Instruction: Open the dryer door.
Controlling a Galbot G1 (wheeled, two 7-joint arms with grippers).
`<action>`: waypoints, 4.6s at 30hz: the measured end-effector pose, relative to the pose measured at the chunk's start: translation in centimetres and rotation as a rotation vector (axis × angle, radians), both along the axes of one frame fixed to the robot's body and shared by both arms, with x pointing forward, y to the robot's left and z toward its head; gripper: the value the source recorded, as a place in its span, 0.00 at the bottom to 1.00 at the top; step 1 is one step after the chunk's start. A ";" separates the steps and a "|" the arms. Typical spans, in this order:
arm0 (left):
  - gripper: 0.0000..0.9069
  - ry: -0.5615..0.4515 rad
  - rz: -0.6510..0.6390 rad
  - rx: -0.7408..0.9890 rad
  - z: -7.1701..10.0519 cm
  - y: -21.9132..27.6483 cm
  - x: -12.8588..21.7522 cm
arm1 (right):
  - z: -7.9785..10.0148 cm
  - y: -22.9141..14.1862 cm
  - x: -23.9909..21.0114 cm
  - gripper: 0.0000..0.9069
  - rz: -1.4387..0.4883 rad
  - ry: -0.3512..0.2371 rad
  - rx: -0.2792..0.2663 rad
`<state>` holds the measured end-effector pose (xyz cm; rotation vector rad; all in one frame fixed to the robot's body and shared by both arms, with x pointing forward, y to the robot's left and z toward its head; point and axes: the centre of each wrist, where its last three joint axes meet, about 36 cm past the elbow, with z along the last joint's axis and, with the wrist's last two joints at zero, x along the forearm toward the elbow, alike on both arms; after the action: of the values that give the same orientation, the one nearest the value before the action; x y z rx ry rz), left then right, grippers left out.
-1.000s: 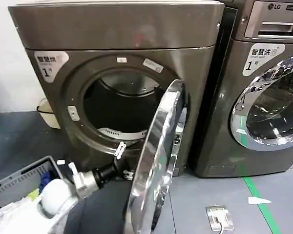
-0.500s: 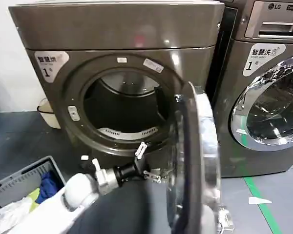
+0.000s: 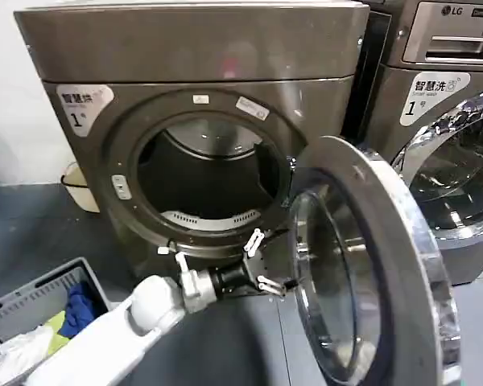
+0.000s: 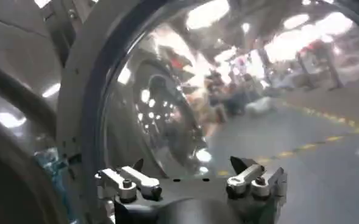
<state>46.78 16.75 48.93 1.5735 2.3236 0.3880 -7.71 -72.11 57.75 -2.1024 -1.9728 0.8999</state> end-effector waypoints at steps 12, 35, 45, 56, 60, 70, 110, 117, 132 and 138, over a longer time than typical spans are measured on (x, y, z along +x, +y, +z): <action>1.00 0.002 -0.018 -0.011 -0.4 -3.2 1.4 | 1.9 -1.1 -3.2 1.00 -0.089 0.001 -0.003; 1.00 0.002 -0.054 -0.023 -0.2 -8.9 4.5 | 3.2 -1.1 -4.0 1.00 -0.097 0.007 -0.013; 1.00 0.009 -0.059 -0.035 -0.2 -9.9 4.7 | 2.8 -0.9 -3.7 1.00 -0.085 0.003 -0.006; 1.00 0.036 -0.062 -0.028 -0.3 -8.4 3.4 | 2.6 -0.7 -2.9 1.00 -0.059 0.003 0.009; 1.00 0.047 -0.049 -0.023 -0.1 -6.3 1.9 | 2.2 -0.8 -2.4 1.00 -0.052 -0.007 0.015; 1.00 0.160 0.211 0.010 1.5 1.0 -3.7 | 1.6 -1.0 -2.5 1.00 -0.056 -0.017 0.023; 1.00 1.027 1.582 -0.089 9.3 22.1 -3.5 | -0.4 -0.1 2.4 1.00 0.082 -0.021 0.054; 1.00 1.296 1.583 -0.263 12.1 27.7 1.9 | -0.5 0.5 3.1 1.00 0.109 -0.023 0.048; 1.00 1.574 1.692 -0.420 9.5 36.2 4.9 | -1.2 0.5 4.1 1.00 0.132 -0.032 0.049; 1.00 1.612 1.754 -0.453 7.7 38.4 5.1 | -1.4 0.5 4.3 1.00 0.135 -0.032 0.053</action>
<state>51.92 55.12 56.63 -1.3593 3.5233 -1.5084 -3.42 -71.57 56.34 -1.9875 -2.1524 0.8293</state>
